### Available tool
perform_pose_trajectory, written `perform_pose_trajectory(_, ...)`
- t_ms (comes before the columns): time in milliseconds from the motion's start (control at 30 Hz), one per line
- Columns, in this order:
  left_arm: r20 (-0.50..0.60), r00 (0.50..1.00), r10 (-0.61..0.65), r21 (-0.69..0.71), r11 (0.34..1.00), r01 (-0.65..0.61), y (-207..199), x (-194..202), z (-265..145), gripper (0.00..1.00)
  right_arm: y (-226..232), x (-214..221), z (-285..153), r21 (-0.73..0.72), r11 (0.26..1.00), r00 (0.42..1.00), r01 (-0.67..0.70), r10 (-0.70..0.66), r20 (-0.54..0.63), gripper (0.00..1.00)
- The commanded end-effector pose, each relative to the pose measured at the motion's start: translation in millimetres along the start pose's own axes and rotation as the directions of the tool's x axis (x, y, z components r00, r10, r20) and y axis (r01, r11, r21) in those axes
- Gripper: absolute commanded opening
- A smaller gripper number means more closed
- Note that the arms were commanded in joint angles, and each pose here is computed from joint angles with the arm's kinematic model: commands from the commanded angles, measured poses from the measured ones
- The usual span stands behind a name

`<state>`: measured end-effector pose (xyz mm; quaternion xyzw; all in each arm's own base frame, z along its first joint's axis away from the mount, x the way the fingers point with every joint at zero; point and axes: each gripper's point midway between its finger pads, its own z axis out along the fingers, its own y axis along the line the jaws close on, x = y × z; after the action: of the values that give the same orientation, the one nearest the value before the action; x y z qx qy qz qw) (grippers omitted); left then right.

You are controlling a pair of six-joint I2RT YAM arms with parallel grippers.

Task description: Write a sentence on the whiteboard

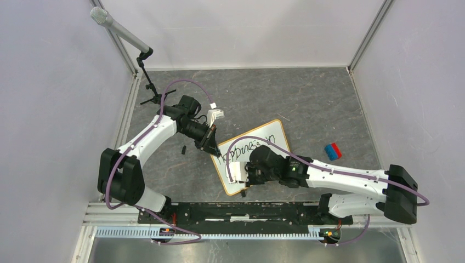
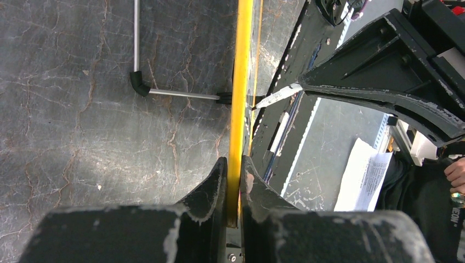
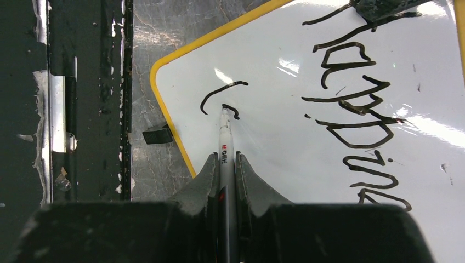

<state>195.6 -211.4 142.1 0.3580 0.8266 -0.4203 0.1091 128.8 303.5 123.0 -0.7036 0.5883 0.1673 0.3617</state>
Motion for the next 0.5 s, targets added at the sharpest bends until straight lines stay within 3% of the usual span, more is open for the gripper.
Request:
perform_pose_trajectory(0, -0.072, 0.997, -0.025, -0.121, 0.993, 0.016, 20.4, 21.1, 2.1, 0.02, 0.7, 0.5, 4.1, -0.011, 1.000, 1.000, 0.011, -0.011, -0.004, 0.00)
perform_pose_trajectory(467, -0.074, 0.997, -0.028, -0.119, 0.993, 0.019, 21.1, 20.8, 2.8, 0.02, 4.5, 16.6, -3.2, -0.004, 1.000, 0.999, 0.028, -0.029, -0.045, 0.00)
